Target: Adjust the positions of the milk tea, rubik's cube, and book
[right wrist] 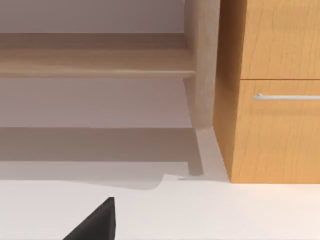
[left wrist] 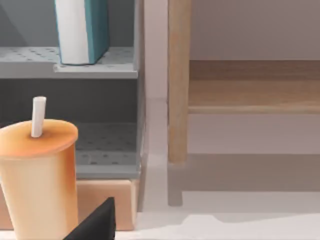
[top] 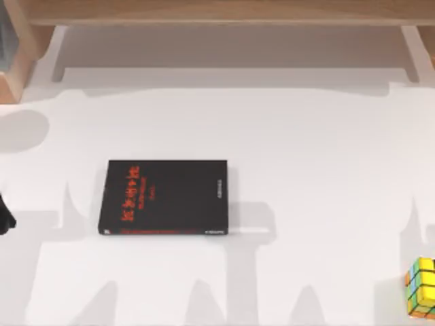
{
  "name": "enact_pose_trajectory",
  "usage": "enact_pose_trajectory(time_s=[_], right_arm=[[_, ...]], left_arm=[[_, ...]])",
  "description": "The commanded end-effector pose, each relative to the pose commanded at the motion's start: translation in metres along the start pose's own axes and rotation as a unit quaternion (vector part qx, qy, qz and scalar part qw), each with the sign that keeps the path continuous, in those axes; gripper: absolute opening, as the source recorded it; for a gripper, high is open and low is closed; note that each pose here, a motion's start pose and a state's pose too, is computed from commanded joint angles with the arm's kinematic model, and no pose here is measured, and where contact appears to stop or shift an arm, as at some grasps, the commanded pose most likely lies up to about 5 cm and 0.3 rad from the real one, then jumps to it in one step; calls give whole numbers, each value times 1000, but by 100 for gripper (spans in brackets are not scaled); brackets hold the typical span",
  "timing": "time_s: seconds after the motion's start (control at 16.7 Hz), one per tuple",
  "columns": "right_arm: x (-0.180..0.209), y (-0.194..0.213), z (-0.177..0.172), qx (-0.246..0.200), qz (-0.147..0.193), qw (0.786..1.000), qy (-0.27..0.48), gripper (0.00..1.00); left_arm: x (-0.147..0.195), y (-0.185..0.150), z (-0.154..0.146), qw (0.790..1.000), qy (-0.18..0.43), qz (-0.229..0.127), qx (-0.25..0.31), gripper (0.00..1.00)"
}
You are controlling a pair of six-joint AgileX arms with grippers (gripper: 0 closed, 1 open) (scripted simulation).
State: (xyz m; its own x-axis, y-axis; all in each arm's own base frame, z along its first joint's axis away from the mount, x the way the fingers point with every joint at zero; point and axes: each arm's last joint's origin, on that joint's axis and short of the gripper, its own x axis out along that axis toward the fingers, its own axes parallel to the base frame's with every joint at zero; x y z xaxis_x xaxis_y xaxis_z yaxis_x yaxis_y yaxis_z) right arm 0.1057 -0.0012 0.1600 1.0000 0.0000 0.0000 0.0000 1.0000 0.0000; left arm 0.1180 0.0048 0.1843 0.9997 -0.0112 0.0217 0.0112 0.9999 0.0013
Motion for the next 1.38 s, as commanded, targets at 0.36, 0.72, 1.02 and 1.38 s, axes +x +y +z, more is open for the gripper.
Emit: enact_pose_trajectory(time_s=[0.36, 0.72, 1.02, 1.38], right_arm=[[0, 0, 0, 0, 0, 1000, 0, 100], [0, 0, 3, 3, 0, 1000, 2, 100], [5, 4, 35, 60, 10, 994, 88, 100], [45, 19, 70, 140, -4, 921, 363, 100]], left_arm=[[-13, -6, -24, 1000, 11, 6, -1, 100], [-13, -6, -24, 1000, 11, 6, -1, 100], [-13, -6, -24, 1000, 11, 6, -1, 100], [-13, -6, -24, 1000, 11, 6, -1, 100]])
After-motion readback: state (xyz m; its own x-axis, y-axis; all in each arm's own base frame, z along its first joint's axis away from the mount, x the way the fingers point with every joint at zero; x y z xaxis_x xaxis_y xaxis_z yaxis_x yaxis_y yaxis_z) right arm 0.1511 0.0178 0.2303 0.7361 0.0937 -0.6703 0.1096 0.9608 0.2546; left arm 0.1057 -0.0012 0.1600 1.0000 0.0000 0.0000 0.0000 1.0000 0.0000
